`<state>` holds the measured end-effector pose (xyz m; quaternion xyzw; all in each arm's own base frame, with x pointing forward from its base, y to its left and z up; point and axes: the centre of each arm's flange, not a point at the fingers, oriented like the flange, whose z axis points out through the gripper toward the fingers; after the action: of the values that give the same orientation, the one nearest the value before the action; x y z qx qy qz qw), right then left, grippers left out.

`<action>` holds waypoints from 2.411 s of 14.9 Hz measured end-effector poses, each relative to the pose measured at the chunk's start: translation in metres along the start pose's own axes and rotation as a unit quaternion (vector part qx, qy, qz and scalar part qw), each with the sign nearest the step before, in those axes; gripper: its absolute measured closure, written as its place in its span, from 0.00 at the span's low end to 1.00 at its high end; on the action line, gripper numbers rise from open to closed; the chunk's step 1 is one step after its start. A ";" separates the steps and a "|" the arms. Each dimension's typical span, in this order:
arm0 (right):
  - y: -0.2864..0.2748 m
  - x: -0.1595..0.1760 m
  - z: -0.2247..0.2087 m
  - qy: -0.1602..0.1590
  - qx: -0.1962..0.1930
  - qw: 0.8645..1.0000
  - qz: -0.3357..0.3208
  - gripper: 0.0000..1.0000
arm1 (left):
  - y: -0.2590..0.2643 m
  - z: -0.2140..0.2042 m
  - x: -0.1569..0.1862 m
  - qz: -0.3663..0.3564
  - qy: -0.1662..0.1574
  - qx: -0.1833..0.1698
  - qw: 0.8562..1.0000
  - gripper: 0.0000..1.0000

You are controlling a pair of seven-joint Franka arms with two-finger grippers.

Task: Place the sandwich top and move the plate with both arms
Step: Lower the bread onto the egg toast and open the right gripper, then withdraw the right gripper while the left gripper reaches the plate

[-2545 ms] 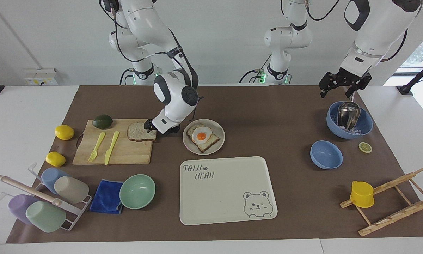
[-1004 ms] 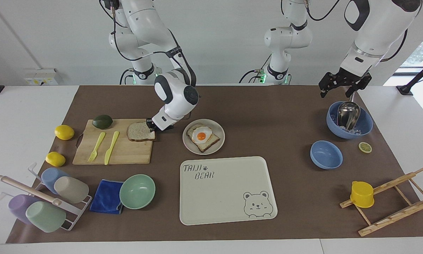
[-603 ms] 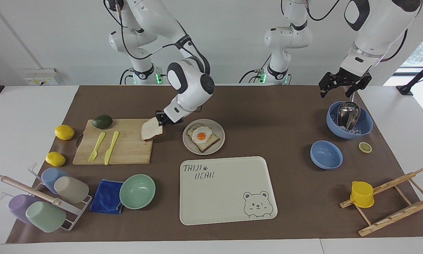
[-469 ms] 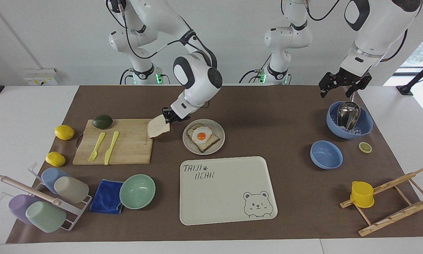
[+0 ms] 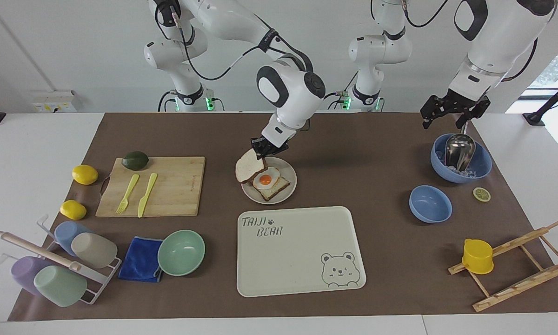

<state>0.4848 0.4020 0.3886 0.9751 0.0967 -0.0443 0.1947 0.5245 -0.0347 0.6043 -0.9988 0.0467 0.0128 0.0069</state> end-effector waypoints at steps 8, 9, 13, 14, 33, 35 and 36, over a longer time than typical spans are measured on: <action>0.004 0.019 0.006 0.008 0.059 0.998 0.024 0.92 | 0.000 0.000 0.000 0.000 0.000 0.000 1.000 0.00; 0.002 0.020 0.008 0.011 0.061 0.998 0.024 0.92 | 0.000 0.000 0.000 0.000 0.000 0.000 1.000 0.00; -0.008 0.022 0.018 0.026 0.075 0.996 0.030 0.92 | 0.000 0.000 0.000 0.000 0.000 0.000 1.000 0.00; -0.009 0.021 0.019 0.027 0.077 0.996 0.031 0.92 | 0.000 0.000 0.000 0.000 0.000 0.000 1.000 0.00; 0.037 0.038 -0.006 0.042 0.164 0.982 0.085 0.00 | 0.001 0.000 0.000 0.001 0.000 0.000 1.000 0.00; 0.095 0.042 -0.020 0.022 0.180 0.977 0.112 0.00 | 0.003 0.000 0.000 -0.002 0.000 -0.004 1.000 0.00; 0.129 0.042 -0.026 0.013 0.185 0.974 0.127 0.00 | 0.006 0.001 0.001 -0.006 0.001 -0.012 1.000 0.00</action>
<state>0.5536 0.3025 0.4556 0.9990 -0.0356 -0.0237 0.0136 0.5244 -0.0410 0.6036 -0.9991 0.0406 0.0121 -0.0048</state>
